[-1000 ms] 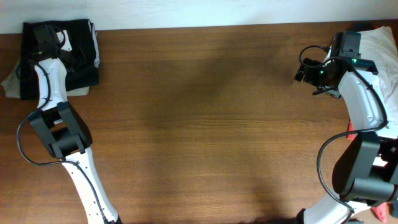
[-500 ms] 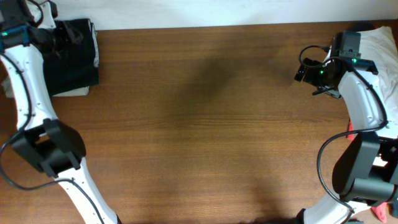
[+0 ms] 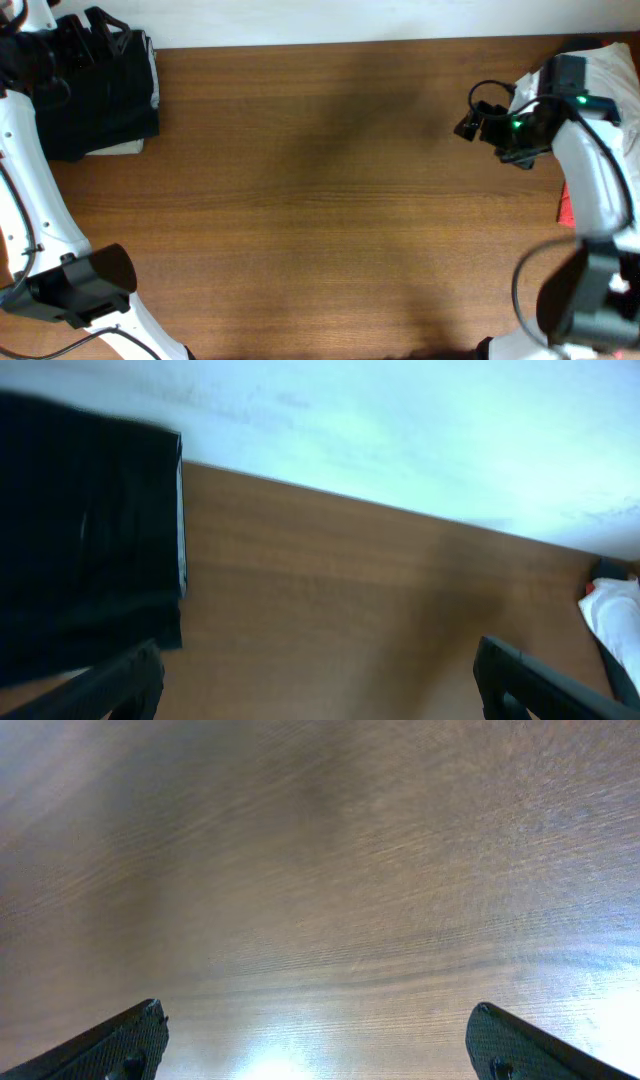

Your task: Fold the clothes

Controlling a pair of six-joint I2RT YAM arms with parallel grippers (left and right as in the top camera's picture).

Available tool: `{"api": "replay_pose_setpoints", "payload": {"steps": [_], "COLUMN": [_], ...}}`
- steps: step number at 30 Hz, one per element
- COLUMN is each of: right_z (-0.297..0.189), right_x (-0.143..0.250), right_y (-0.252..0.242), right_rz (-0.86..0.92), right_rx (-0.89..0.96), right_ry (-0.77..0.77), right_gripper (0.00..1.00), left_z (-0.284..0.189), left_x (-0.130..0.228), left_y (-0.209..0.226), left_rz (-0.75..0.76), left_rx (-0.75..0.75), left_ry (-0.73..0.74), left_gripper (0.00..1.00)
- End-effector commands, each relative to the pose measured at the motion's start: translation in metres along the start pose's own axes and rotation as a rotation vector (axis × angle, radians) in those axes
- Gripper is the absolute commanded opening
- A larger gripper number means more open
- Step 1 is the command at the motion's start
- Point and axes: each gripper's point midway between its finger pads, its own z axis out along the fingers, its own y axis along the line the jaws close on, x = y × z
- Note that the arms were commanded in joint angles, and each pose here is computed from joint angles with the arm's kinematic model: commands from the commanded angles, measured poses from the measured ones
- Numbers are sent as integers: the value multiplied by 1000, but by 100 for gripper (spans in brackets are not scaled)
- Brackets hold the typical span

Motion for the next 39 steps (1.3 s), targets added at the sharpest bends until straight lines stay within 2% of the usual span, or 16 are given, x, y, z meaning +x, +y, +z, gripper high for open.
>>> {"api": "replay_pose_setpoints", "payload": {"steps": [1,6,13,31,34,39], "right_z": [-82,-156,-199,-157,-158,-160], "right_x": [6,56,80,69,72,94], "right_y": [35,47,61,48,64,85], "right_rz": [-158,-190,-215,-176,-255,-429], "right_rx": [-47,-21,-52,-32,-75,-190], "right_ry": [-165,-260,-376,-255,-335,-583], "right_gripper": [99,99,99,99,98,99], "left_z": [-5,-5,-5,-5,-5,-5], "left_x": [2,2,2,2,2,2], "left_y": [-6,-4,-4,-4,-4,-4], "left_rz": [4,4,4,4,4,4], "left_rx": [14,5,5,5,5,5], "left_ry": [5,4,4,4,4,4], "left_gripper": [99,99,99,99,99,99]}}
